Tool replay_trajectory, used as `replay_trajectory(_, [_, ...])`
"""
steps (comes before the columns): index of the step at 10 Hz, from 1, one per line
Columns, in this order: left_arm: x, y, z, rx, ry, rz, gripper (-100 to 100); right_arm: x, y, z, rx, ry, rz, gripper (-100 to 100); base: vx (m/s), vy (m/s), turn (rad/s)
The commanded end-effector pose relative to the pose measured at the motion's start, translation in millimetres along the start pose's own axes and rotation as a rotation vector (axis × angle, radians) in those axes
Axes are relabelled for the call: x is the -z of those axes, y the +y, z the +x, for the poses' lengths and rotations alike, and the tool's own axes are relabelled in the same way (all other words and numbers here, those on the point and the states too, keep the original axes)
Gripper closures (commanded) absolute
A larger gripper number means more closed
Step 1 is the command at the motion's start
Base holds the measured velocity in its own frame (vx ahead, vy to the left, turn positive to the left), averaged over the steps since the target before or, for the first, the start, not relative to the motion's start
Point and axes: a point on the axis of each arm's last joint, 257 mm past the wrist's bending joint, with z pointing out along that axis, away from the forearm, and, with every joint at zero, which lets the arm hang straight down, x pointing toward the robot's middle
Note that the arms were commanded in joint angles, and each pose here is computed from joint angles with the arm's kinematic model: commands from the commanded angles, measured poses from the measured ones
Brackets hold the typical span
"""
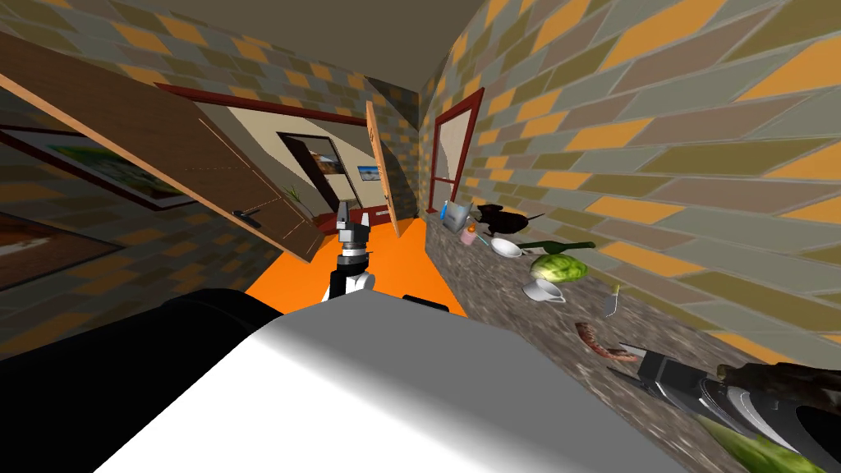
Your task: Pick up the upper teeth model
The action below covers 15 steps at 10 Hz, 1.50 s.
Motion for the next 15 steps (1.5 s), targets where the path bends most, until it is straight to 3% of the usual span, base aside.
replay_trajectory(1, [0.0, 0, 0.0, 0.0, 0.0, 0.0, 0, -0.3, 12, 15, 0.009, 0.028, -0.024, -100, 0.13, -0.118, 0.075])
replay_trajectory(2, [0.0, 0, 0.0, 0.0, 0.0, 0.0, 0, 1.2, 4, 10, 0.006, 0.017, -0.012, -100, 0.053, -0.05, 0.021])
replay_trajectory(3, [0.0, 0, 0.0, 0.0, 0.0, 0.0, 0, 1.4, 5, 11, 0.008, 0.018, -0.015, 0, 0.01, -0.011, 0.001])
replay_trajectory(4, [0.0, 0, 0.0, 0.0, 0.0, 0.0, 0, -3.2, 8, 18, -0.019, 0.038, -0.023, -100, -0.057, -0.016, 0.096])
replay_trajectory(5, [-0.1, 0, 0.1, 0.0, 0.0, 0.0, 0, -3.9, 0, 9, -0.012, 0.02, -0.01, -100, -0.089, -0.012, 0.065])
replay_trajectory(6, [-0.1, 0, 0.1, 0.0, 0.0, 0.0, 0, -7.9, 8, 23, -0.043, 0.052, -0.027, -100, -0.112, -0.025, 0.099])
replay_trajectory(7, [-0.1, 0, 0.1, 0.0, 0.0, 0.0, 0, -9.2, 0, 12, -0.034, 0.033, -0.013, -100, -0.099, -0.025, 0.054])
replay_trajectory(8, [-0.1, 0, 0.1, 0.0, 0.0, 0.0, 0, -13.9, 6, 23, -0.062, 0.061, -0.029, -100, -0.106, -0.027, 0.105])
replay_trajectory(9, [-0.1, 0, 0.1, 0.0, 0.0, 0.0, 0, -15.0, -7, 6, -0.05, 0.031, -0.008, -100, -0.091, -0.018, 0.053])
replay_trajectory(10, [-0.1, 0, 0.1, 0.0, 0.0, 0.0, 0, -20.2, -2, 16, -0.076, 0.058, -0.022, -100, -0.104, -0.002, 0.113])
replay_trajectory(11, [-0.1, 0, 0.1, 0.0, 0.0, 0.0, 0, -21.0, -16, -2, -0.064, 0.027, 0.001, -100, -0.089, -0.001, 0.044])
replay_trajectory(13, [0.0, 0, 0.1, 0.0, 0.0, 0.0, 0, -26.4, -11, 6, -0.087, 0.053, -0.013, -100, -0.052, -0.003, 0.044])
replay_trajectory(15, [-0.1, 0, 0.1, 0.0, 0.0, 0.0, 0, -26.7, -22, -7, -0.079, 0.03, 0.003, -100, -0.054, -0.006, 0.027])
